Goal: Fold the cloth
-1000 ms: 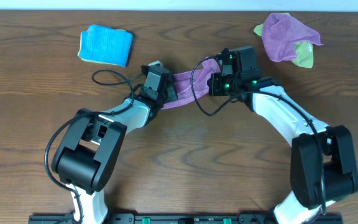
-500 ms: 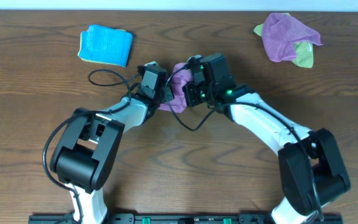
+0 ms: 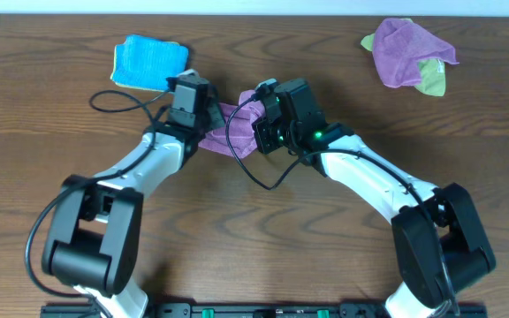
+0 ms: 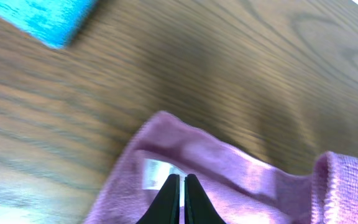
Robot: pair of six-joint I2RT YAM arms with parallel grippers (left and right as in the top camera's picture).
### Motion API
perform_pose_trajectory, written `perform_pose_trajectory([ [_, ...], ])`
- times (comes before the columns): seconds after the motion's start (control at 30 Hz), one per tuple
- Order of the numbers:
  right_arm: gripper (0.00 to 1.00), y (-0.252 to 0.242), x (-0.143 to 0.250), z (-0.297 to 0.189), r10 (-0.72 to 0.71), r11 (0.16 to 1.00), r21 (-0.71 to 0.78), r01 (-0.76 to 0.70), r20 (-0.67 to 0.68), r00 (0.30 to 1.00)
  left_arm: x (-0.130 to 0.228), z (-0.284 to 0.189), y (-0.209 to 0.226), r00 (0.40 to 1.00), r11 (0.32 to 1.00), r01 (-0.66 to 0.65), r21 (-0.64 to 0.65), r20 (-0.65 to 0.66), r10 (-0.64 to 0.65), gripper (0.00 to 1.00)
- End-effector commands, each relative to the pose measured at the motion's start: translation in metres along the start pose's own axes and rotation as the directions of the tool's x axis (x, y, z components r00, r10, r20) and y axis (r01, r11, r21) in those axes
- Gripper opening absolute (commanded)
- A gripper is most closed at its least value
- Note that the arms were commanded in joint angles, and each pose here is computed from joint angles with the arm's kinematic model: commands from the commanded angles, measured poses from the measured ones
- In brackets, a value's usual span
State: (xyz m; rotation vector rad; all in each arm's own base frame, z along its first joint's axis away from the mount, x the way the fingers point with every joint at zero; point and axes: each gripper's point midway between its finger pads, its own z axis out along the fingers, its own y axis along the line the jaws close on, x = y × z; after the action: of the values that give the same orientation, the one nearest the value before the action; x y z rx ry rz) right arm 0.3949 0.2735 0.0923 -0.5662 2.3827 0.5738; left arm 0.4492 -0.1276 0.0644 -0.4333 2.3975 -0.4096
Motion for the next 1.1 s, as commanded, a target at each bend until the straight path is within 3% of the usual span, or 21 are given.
perform_pose_trajectory([
  [0.0,0.01,0.012,-0.026,-0.013,-0.074,0.997,-0.003,0.074,0.064,0.995,-0.021,-0.011,0.009,0.999,0.999,-0.021,-0.029,0.044,0.023,0.06],
  [0.37,0.01,0.029,-0.034,-0.014,-0.203,0.979,0.044,0.2,0.07,0.977,-0.046,-0.029,0.026,0.995,0.998,0.006,-0.062,0.099,0.0,0.06],
  [1.07,0.01,0.055,-0.037,0.02,-0.243,0.969,0.043,0.243,0.006,0.97,-0.06,-0.063,0.047,0.992,0.991,0.031,-0.13,0.125,-0.015,0.06],
])
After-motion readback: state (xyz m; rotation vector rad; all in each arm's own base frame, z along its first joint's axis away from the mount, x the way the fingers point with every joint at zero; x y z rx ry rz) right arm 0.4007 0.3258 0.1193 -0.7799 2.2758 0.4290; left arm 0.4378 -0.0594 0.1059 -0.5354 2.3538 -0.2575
